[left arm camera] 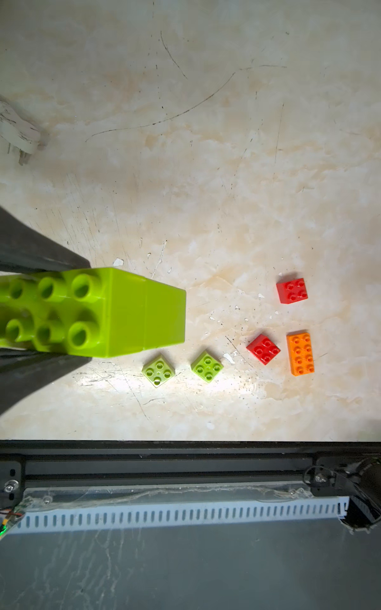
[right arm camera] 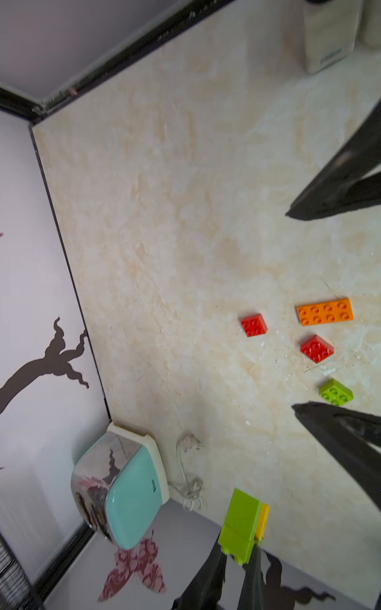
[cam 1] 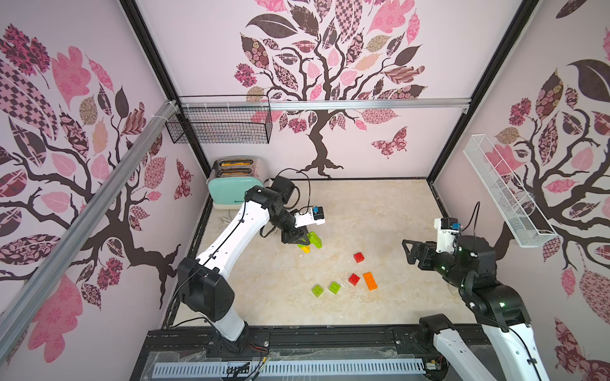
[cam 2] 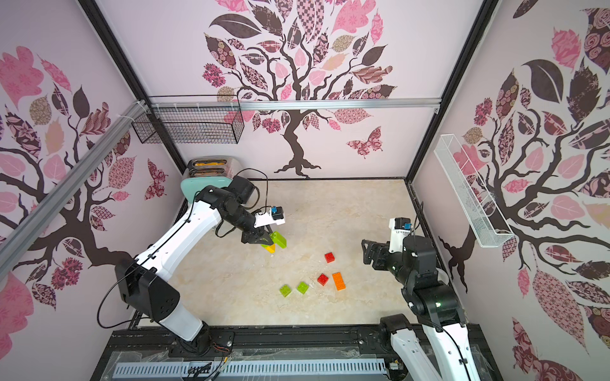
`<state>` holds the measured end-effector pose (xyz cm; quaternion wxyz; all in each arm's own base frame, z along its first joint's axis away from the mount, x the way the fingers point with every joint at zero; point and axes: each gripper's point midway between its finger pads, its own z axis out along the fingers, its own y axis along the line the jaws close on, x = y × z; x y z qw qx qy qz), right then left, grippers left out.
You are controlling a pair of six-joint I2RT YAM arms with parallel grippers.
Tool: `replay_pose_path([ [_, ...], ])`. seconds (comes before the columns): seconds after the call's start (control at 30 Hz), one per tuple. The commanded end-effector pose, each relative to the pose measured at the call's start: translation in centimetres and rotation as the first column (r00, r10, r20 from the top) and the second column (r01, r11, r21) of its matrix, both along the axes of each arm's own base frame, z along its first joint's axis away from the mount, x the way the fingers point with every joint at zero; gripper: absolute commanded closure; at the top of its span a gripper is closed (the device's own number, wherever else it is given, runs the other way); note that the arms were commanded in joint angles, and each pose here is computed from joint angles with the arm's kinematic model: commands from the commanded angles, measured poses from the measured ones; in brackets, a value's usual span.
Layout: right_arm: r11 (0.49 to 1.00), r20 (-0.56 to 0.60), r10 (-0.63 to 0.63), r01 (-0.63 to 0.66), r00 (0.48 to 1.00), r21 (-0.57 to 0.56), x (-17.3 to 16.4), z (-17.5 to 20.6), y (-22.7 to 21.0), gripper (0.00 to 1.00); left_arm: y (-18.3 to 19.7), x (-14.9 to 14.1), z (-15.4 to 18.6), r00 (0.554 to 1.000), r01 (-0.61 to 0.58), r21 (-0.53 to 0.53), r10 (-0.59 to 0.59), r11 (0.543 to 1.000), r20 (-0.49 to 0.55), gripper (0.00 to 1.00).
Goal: Assemble a giraffe with lego
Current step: Place the lego brick at the center of the board.
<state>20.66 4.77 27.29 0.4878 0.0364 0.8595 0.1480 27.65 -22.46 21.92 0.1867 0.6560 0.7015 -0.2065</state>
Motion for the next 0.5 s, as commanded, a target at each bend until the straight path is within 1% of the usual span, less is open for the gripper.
replay_pose_path([
  [0.0, 0.994, 0.067, -0.03, 0.037, 0.997, -0.105, -0.5, -0.3, -1.5, 0.1, 0.3, 0.2, -0.7, 0.998, 0.058, 0.068, -0.059, 0.996, 0.019, 0.8],
  [0.07, 0.991, 0.085, -0.051, 0.061, 0.995, -0.115, -1.0, -0.5, -2.1, 0.09, -0.2, 0.4, -1.7, 0.995, 0.092, 0.094, -0.095, 0.991, 0.03, 0.8],
  [0.13, 0.989, 0.118, -0.072, 0.086, 0.99, -0.117, -1.3, -0.1, -2.5, 0.05, -0.5, 0.7, -2.9, 0.99, 0.128, 0.134, -0.135, 0.983, 0.041, 0.8],
  [0.3, 0.987, 0.152, -0.094, 0.112, 0.984, -0.114, -1.7, 0.4, -3.0, 0.01, -1.8, 1.5, -5.9, 0.972, 0.212, 0.232, -0.229, 0.949, 0.048, 0.8],
  [0.47, 0.985, 0.188, -0.114, 0.135, 0.975, -0.104, -2.5, 0.8, -3.4, 0.01, -3.6, 2.7, -7.8, 0.951, 0.264, 0.285, -0.298, 0.921, 0.083, 0.8],
])
